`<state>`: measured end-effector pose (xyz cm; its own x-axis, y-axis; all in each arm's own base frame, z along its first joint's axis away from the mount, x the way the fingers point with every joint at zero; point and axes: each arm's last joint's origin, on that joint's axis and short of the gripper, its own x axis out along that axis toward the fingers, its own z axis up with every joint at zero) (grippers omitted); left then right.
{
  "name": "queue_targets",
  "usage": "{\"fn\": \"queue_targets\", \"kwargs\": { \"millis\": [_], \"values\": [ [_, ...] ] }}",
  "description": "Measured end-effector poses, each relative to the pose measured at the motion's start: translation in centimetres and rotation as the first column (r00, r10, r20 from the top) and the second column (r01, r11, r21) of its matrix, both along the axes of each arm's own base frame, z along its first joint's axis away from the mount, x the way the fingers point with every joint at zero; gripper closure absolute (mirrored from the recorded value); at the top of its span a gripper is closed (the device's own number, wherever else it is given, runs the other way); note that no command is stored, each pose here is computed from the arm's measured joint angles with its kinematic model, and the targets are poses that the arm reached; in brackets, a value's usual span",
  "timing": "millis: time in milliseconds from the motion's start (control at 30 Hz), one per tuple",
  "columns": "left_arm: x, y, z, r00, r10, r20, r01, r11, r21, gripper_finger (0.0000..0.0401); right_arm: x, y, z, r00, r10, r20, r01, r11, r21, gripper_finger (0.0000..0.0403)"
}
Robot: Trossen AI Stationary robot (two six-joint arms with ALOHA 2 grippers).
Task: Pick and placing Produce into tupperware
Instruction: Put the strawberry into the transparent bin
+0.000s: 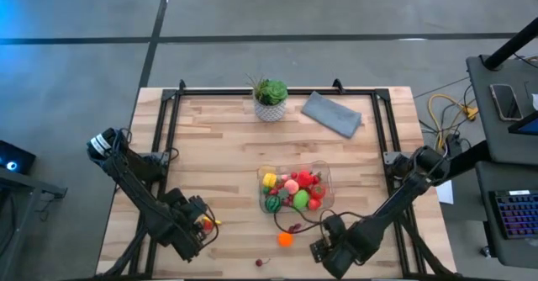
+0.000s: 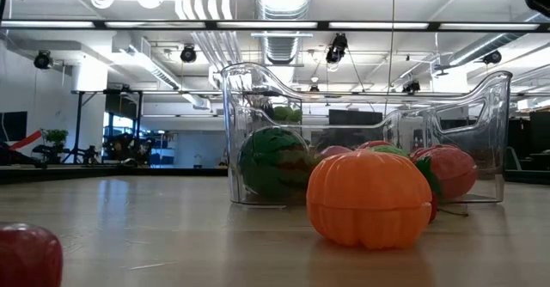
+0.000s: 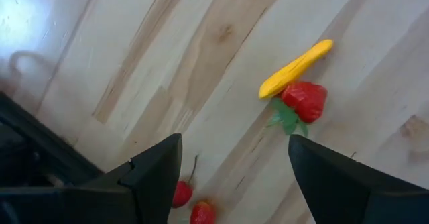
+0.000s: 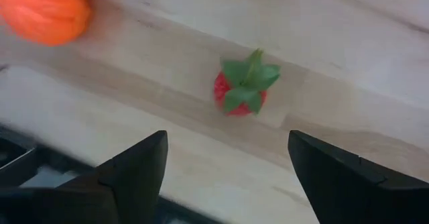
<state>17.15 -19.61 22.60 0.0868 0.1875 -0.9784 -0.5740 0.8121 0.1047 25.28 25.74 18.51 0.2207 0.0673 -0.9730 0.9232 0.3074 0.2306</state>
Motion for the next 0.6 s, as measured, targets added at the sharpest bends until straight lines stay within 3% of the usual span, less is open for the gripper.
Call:
{"fn": "queue_targets", "kwargs": {
  "millis": [300,600],
  "values": [
    [0.0,0.0,0.0,1.0,-0.006,0.021,0.006,1.0,0.016,0.0143,1.1,-0.5,-2.8,0.994,-0.016,-0.106,0.008,0.997,-0.079,0.0117],
    [0.1,-0.2,0.0,0.999,-0.008,0.034,0.008,1.0,0.0,0.0143,1.9,-0.8,-3.1,0.992,0.023,-0.121,-0.032,0.997,-0.076,0.018]
  ]
}}
